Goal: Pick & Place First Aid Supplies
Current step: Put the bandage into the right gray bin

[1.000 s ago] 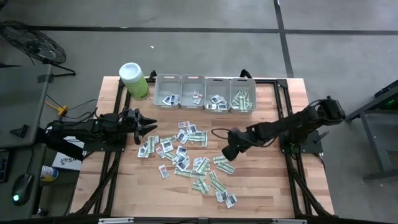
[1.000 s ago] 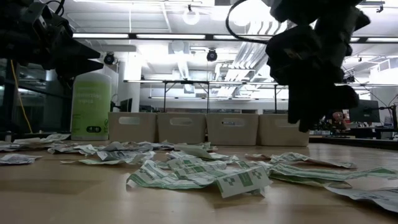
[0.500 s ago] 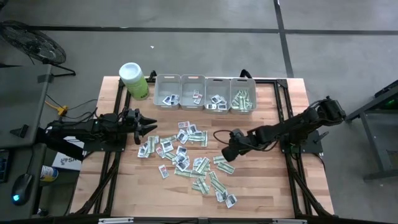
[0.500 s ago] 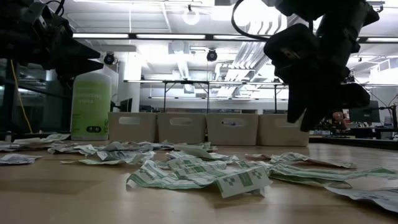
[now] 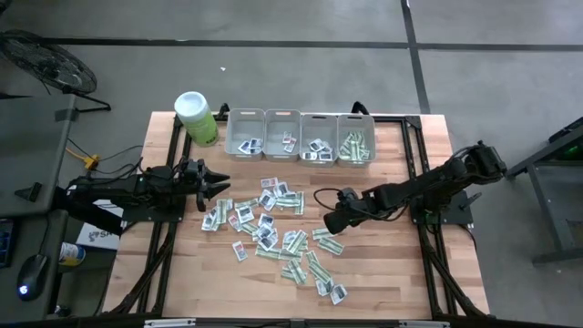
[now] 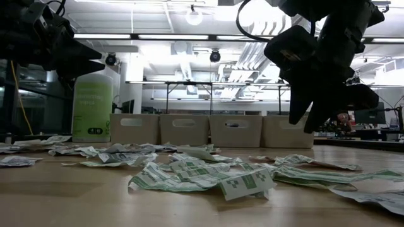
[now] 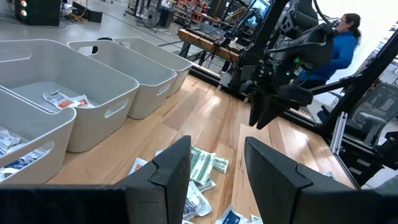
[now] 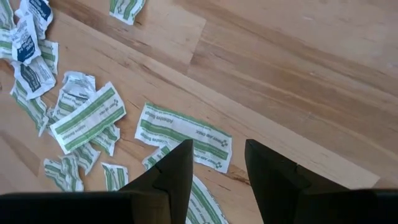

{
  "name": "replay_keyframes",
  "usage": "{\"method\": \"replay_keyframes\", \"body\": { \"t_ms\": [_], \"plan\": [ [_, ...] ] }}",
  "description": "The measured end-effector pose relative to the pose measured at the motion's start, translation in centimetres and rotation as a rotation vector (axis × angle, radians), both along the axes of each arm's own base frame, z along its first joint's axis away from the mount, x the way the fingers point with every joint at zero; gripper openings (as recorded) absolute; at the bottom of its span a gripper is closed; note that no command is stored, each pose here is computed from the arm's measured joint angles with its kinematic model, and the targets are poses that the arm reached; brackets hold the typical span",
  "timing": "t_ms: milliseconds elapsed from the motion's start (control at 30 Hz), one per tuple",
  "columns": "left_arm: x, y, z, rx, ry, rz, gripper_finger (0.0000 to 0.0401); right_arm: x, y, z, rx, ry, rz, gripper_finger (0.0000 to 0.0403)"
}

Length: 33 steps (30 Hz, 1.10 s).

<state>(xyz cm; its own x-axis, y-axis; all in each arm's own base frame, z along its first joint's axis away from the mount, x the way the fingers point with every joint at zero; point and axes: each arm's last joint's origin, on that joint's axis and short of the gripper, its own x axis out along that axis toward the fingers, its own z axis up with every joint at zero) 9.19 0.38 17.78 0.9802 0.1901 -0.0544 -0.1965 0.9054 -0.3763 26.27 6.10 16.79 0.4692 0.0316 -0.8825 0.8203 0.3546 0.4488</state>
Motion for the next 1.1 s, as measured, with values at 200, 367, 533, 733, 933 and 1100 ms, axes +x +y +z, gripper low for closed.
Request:
{"method": "replay_keyframes", "body": {
  "t_ms": [200, 367, 533, 733, 933, 1100],
  "plan": [
    [0.0, 0.0, 0.0, 0.000, 0.000, 0.000, 0.0150, 0.5, 0.2, -0.4, 0.037, -0.013, 0.001, 0.0139],
    [0.0, 0.0, 0.0, 0.000, 0.000, 0.000, 0.0150, 1.6, 0.5, -0.7, 0.020, 0.013, 0.033, 0.0139],
    [0.0, 0.0, 0.0, 0.000, 0.000, 0.000, 0.0150, 2.5, 0.7, 0.3, 0.001, 0.114, 0.046, 0.0139],
    [0.0, 0.0, 0.0, 0.000, 0.000, 0.000, 0.0150, 3.6, 0.9, 1.7, -0.042, 0.274, 0.012, 0.0139],
    [0.0, 0.0, 0.0, 0.000, 0.000, 0.000, 0.0150, 5.7, 1.4, 1.3, -0.055, 0.305, -0.018, 0.0139],
    [0.0, 0.0, 0.0, 0.000, 0.001, 0.001, 0.0150, 5.9, 1.5, -0.4, -0.039, 0.400, -0.057, 0.0139]
  ]
}}
